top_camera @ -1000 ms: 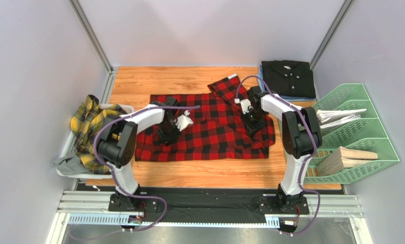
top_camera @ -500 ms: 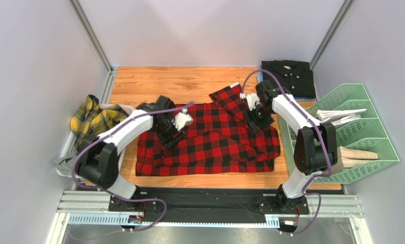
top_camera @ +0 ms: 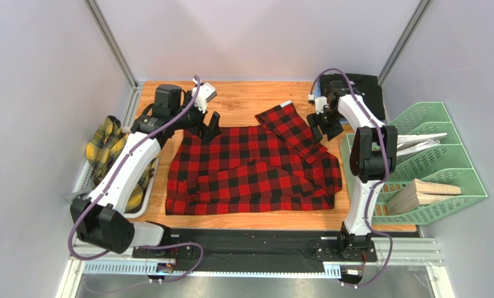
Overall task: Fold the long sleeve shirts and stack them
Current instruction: Fold the shirt
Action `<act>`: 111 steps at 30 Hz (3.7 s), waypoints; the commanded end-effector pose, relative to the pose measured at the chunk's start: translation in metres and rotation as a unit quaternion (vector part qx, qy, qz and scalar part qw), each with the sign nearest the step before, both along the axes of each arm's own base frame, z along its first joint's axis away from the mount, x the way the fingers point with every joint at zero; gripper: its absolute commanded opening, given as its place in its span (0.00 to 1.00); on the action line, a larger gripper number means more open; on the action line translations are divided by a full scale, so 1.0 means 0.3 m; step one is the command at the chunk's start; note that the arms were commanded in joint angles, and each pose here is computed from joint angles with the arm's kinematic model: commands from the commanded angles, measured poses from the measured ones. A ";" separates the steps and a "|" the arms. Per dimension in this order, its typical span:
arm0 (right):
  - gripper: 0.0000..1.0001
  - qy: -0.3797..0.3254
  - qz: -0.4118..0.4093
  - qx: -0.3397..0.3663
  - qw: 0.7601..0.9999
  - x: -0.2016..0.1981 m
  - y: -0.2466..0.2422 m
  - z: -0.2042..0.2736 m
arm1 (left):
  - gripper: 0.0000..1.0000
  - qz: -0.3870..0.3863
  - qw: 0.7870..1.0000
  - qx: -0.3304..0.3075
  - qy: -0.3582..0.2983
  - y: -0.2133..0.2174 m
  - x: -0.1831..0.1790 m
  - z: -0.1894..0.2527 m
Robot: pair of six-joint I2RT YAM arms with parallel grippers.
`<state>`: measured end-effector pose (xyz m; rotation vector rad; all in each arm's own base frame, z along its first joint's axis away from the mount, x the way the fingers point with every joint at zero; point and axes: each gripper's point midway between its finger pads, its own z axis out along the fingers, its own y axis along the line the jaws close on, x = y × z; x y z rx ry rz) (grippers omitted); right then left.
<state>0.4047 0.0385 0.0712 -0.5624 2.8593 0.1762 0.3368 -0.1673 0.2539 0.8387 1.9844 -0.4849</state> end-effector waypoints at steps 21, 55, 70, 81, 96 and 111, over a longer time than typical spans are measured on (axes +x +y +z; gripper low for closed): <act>0.33 0.078 -0.033 0.068 0.994 -0.015 0.012 -0.080 | 0.97 0.071 0.995 0.073 -0.017 0.096 0.257 -0.050; 0.00 -0.023 -0.035 0.175 0.984 -0.015 0.090 0.277 | 0.91 0.040 0.989 0.137 0.043 0.140 0.333 -0.226; 0.00 -0.150 -0.013 0.384 0.911 0.012 0.286 0.790 | 0.47 -0.076 0.934 0.335 0.098 0.339 0.545 -0.551; 0.00 -0.222 0.006 0.430 0.875 -0.022 0.322 1.032 | 0.45 -0.089 0.932 0.314 0.160 0.450 0.546 -0.680; 0.00 -0.258 0.024 0.438 0.861 -0.069 0.328 1.097 | 0.41 -0.118 0.932 0.294 0.177 0.428 0.531 -0.748; 0.00 -0.319 0.062 0.437 0.838 -0.248 0.326 1.264 | 0.00 -0.116 0.964 0.219 0.096 0.377 0.466 -0.435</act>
